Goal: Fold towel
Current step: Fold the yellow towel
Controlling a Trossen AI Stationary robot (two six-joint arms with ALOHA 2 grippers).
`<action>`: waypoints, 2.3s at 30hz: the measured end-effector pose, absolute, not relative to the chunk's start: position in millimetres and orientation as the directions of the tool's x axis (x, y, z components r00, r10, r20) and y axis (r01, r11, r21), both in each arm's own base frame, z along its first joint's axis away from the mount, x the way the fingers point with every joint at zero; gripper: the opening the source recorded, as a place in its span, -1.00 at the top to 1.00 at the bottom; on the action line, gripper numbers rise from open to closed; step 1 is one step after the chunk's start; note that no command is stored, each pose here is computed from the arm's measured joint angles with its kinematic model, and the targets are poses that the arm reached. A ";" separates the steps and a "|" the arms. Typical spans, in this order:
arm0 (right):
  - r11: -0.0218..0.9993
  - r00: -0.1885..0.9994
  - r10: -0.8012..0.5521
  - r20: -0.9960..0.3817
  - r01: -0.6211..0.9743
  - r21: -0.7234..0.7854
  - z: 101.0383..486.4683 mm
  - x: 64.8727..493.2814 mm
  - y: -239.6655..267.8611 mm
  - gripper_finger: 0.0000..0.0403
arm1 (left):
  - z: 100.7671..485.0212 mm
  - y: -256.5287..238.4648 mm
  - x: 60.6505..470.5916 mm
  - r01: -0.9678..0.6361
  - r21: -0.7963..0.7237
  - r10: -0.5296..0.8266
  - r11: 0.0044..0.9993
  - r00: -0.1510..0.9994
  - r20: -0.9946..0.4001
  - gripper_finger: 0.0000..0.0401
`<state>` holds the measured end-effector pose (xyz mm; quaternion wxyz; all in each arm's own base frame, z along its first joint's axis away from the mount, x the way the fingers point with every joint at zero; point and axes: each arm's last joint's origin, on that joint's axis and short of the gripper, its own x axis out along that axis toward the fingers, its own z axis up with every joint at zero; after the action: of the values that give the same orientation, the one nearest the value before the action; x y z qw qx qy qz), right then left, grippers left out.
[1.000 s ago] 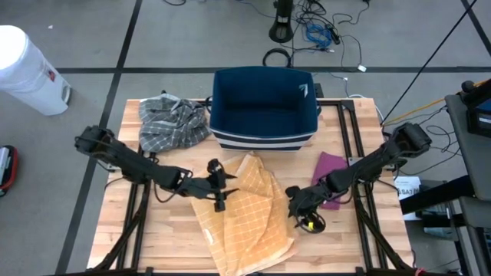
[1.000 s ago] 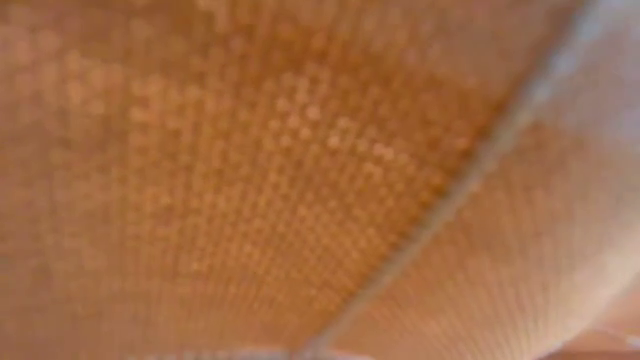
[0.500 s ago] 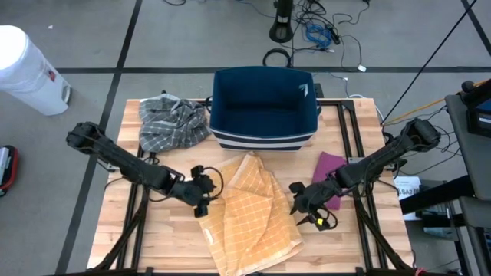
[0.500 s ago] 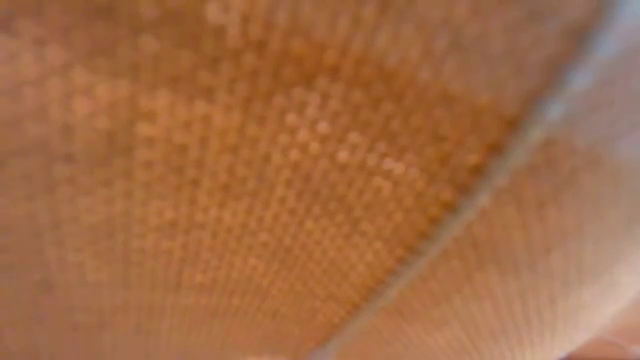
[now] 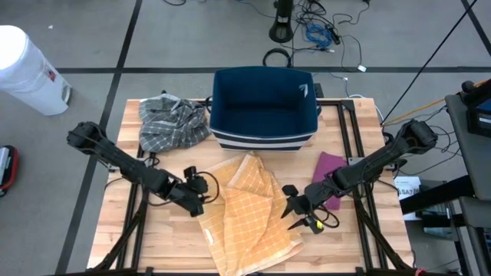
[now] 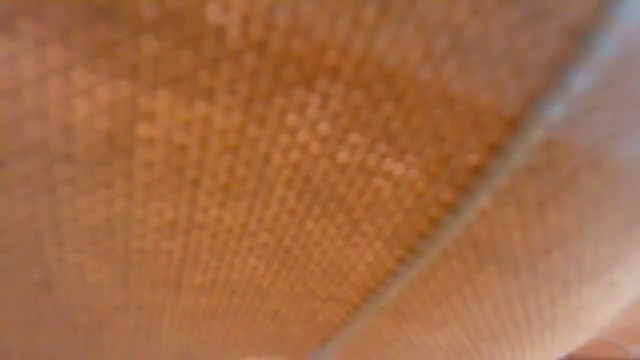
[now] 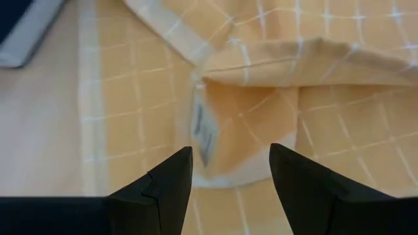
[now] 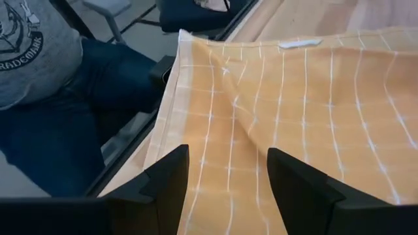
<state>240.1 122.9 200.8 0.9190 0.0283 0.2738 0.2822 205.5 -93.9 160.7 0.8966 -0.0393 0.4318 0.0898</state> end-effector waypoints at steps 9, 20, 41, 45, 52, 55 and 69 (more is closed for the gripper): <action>0.836 0.701 0.541 -0.464 -0.507 0.208 183.5 254.9 130.0 0.04 | 143.7 -70.0 209.1 -0.186 -0.083 0.051 0.979 0.620 -0.783 -0.05; 0.837 0.700 0.540 -0.468 -0.506 0.208 180.0 255.9 132.4 0.04 | 139.1 -60.8 211.7 -0.105 -0.075 0.013 0.992 0.658 -0.753 0.50; 0.913 0.633 0.407 -0.659 -0.259 0.316 139.3 256.4 133.7 0.04 | 193.4 -85.4 229.9 0.022 0.393 0.297 0.919 0.617 -0.729 0.99; 0.923 0.584 0.382 -0.716 -0.207 0.323 117.2 258.4 134.7 0.04 | 214.9 -92.5 223.9 0.049 0.465 0.365 0.884 0.549 -0.752 0.99; 0.925 0.578 0.375 -0.725 -0.183 0.333 106.4 261.9 136.6 0.04 | 227.0 -100.0 199.6 0.045 0.485 0.430 0.873 0.400 -0.810 1.00; 0.923 0.585 0.381 -0.716 -0.198 0.329 109.4 261.7 136.4 0.04 | 224.7 -100.6 192.2 0.034 0.456 0.418 0.890 0.340 -0.842 1.00; 0.921 0.592 0.383 -0.709 -0.186 0.342 112.3 261.4 135.6 0.04 | 177.2 -98.6 166.7 0.014 0.355 0.345 0.935 0.196 -0.918 0.64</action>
<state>261.4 135.6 112.3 0.8845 0.1167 0.4221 0.1610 166.7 -98.6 177.2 0.7600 0.1436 0.6244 0.1091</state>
